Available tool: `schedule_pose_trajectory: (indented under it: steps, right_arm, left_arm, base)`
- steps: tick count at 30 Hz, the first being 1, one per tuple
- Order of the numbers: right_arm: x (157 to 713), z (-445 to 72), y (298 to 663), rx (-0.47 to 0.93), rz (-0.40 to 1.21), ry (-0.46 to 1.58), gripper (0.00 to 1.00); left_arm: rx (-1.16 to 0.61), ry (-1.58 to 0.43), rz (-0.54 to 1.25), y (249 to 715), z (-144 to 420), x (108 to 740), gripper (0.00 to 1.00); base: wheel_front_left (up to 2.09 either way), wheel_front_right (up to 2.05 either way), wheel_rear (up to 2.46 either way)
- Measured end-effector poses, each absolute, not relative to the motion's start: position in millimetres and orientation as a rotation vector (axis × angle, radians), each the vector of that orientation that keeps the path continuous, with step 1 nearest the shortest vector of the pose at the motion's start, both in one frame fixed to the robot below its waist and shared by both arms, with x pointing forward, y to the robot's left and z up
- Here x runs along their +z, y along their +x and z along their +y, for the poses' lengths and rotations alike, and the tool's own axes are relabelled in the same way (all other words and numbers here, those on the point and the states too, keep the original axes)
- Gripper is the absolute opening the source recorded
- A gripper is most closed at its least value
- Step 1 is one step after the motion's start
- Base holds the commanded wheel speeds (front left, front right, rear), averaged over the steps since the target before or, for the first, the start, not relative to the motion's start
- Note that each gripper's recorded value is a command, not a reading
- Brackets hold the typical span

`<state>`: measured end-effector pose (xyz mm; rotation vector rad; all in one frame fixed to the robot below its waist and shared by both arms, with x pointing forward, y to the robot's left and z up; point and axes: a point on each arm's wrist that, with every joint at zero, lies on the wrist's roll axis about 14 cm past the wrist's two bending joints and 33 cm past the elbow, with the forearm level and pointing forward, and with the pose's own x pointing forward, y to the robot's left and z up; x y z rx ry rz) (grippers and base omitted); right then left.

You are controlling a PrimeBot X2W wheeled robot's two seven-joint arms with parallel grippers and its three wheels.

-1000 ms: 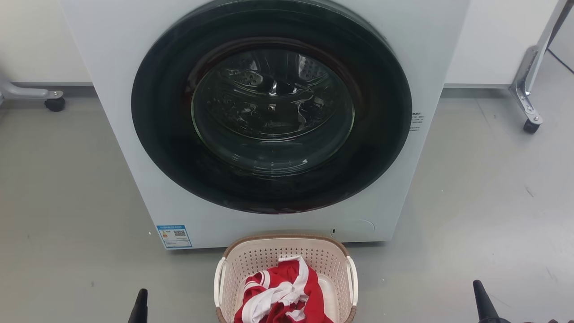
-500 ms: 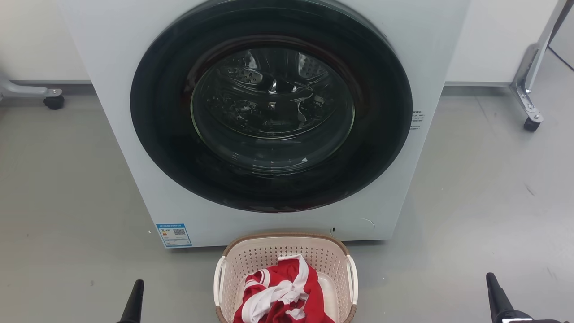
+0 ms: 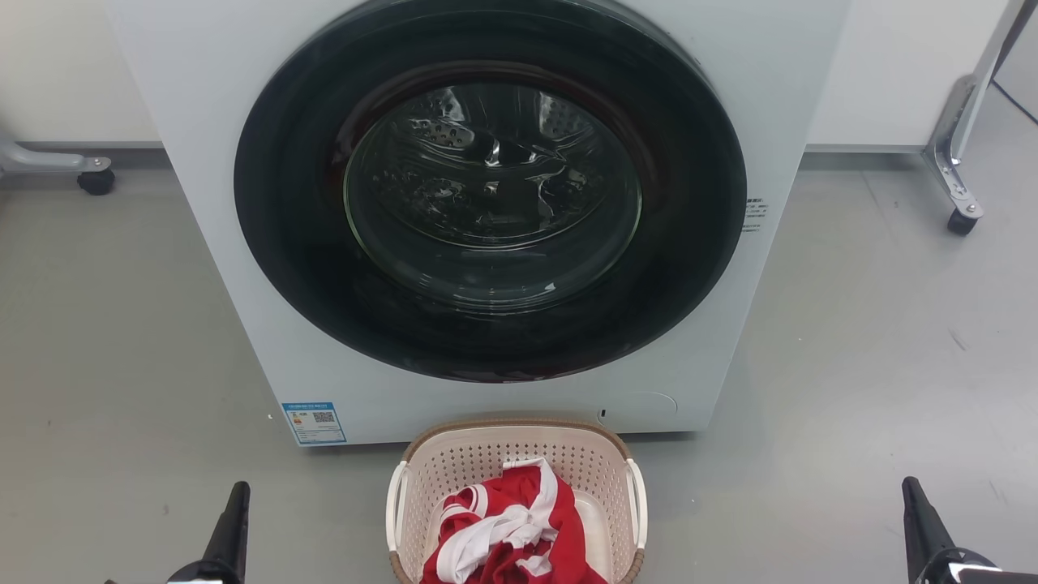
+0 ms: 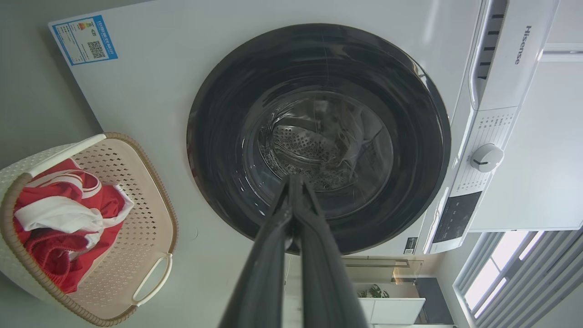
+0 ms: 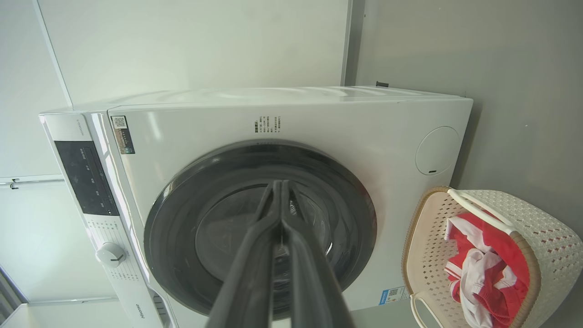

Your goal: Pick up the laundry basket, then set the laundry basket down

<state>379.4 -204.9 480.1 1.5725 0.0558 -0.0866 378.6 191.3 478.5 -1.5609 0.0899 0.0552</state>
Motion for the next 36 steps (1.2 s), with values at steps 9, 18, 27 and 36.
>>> schedule_pose_trajectory:
  steps: [9, 18, 27, 36]
  right_arm:
    - [481.9, -204.9, 380.6, -0.082, 0.050, 1.573, 0.00]
    - [481.9, -204.9, 380.6, -0.082, 0.050, 1.573, 0.00]
    - [481.9, -204.9, 380.6, -0.082, 0.050, 1.573, 0.00]
    - [481.9, -204.9, 380.6, -0.082, 0.050, 1.573, 0.00]
  left_arm:
    - [0.056, -1.571, 0.087, 378.8, 191.6, 478.9, 0.00]
    - [0.056, -1.571, 0.087, 378.8, 191.6, 478.9, 0.00]
    - [0.056, -1.571, 0.087, 378.9, 191.5, 478.9, 0.00]
    - [0.056, -1.572, 0.087, 378.9, 191.5, 478.9, 0.00]
  base:
    - [0.00, 0.00, 0.00]
    - [0.00, 0.00, 0.00]
    - [0.00, 0.00, 0.00]
    - [0.00, 0.00, 0.00]
